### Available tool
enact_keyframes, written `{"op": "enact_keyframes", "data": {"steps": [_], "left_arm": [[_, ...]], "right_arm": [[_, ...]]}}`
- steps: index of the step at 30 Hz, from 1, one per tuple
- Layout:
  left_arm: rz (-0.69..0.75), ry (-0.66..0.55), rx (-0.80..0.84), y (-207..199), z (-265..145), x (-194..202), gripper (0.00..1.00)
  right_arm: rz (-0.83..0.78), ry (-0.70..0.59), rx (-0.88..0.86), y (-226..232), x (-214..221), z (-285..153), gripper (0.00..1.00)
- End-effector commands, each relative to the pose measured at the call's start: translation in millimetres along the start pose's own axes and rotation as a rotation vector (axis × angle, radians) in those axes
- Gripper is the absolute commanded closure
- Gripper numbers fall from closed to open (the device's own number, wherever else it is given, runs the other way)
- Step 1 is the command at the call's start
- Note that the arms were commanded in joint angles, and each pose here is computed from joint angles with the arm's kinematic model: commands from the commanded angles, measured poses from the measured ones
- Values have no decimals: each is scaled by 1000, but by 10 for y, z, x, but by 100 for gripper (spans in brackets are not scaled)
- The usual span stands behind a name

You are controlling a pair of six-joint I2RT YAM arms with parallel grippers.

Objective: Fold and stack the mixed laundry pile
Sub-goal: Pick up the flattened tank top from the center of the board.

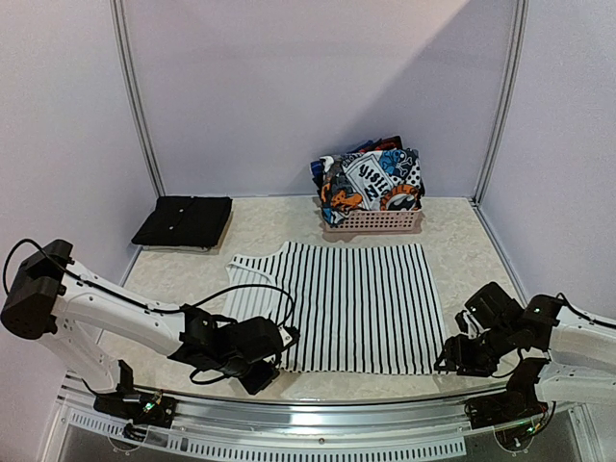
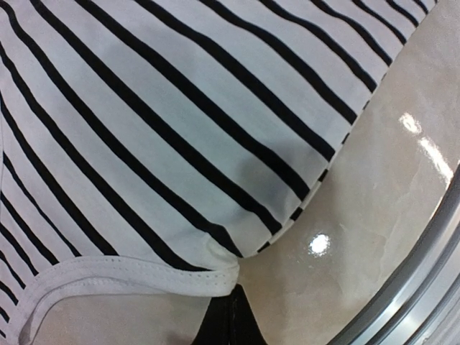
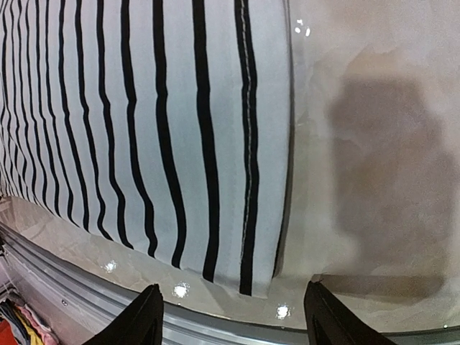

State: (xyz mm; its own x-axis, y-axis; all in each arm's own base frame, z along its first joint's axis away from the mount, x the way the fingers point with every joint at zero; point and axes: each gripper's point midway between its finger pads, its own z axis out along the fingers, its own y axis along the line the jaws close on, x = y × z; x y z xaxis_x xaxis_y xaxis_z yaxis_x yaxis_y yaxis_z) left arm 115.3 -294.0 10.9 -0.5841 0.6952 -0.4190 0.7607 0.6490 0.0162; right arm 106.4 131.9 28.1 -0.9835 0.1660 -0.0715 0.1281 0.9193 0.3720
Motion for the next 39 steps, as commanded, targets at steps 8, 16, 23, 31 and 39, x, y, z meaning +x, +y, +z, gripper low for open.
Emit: {"op": "enact_keyframes", "data": {"steps": [8,16,23,31,39], "left_arm": [[19,21,3,-50,42,50,100],[18,20,0,-45,41,48,100],[18,21,-1,-43,40,48,100],[18,21,-2,-43,42,45,100],[19,22,-2,-46,43,40,100]], "right_arm": [[4,41,-26,22,78,112,46],[-1,31,-20,9,55,134,62],[-4,24,-10,-14,46,141,74],[-3,12,-12,-20,31,145,85],[-6,8,-14,-16,24,153,93]]}}
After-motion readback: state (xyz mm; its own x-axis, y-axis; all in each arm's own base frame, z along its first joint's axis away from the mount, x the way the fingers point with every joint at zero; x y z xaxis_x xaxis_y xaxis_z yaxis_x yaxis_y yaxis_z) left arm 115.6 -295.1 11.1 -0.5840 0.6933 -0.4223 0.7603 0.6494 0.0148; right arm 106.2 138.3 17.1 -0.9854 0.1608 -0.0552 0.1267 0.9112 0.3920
